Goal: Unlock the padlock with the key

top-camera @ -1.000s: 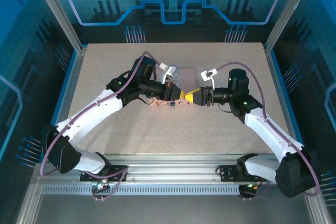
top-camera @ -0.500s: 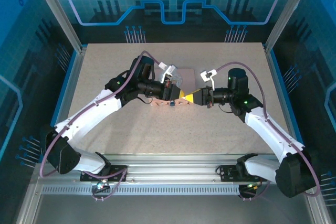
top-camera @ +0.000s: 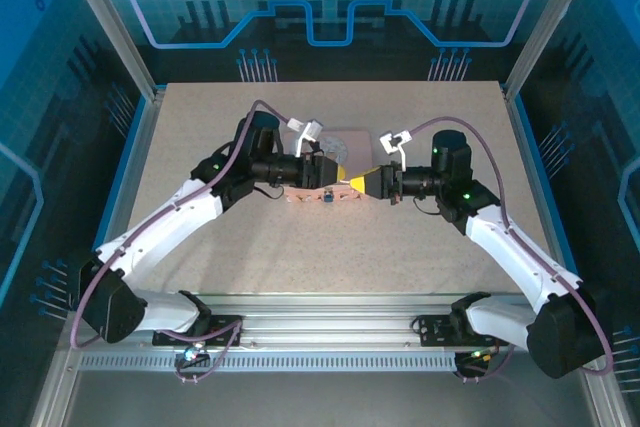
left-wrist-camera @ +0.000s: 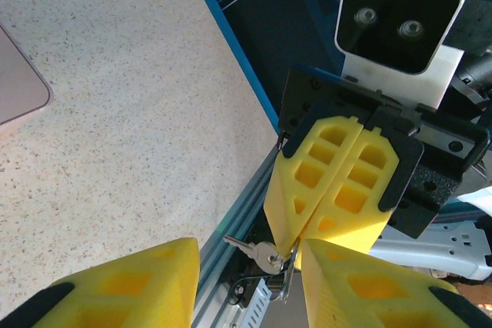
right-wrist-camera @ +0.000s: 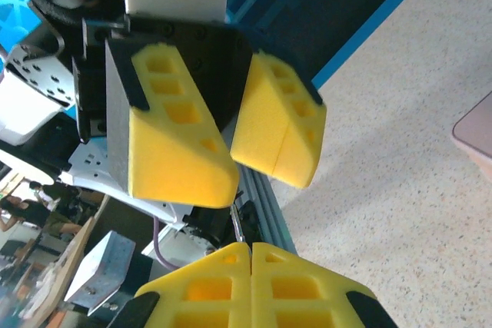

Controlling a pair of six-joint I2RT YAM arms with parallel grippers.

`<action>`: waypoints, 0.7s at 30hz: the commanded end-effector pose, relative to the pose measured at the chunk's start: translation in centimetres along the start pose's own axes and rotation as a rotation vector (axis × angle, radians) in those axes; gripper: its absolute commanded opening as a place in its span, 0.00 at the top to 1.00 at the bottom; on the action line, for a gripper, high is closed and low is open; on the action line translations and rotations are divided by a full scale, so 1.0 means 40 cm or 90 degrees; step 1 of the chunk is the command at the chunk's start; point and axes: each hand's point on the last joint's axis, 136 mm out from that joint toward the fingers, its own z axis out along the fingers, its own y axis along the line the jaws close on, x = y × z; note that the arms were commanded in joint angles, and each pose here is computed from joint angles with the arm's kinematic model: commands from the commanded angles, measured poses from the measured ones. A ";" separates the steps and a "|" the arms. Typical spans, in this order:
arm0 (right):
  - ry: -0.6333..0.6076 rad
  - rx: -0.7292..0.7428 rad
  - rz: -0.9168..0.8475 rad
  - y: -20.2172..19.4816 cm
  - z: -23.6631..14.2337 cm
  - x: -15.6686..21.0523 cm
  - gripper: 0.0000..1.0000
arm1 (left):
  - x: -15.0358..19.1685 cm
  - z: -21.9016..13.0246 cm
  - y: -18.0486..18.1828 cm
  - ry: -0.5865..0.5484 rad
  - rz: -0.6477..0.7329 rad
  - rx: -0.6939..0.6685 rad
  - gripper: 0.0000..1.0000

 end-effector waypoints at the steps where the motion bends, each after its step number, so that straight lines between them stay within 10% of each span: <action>1: -0.023 -0.003 -0.019 0.023 -0.001 -0.021 1.00 | -0.010 -0.011 -0.022 -0.024 0.000 0.023 0.62; 21: -0.039 0.025 -0.006 0.003 0.004 -0.030 0.90 | -0.013 -0.018 -0.052 -0.035 0.005 0.063 1.00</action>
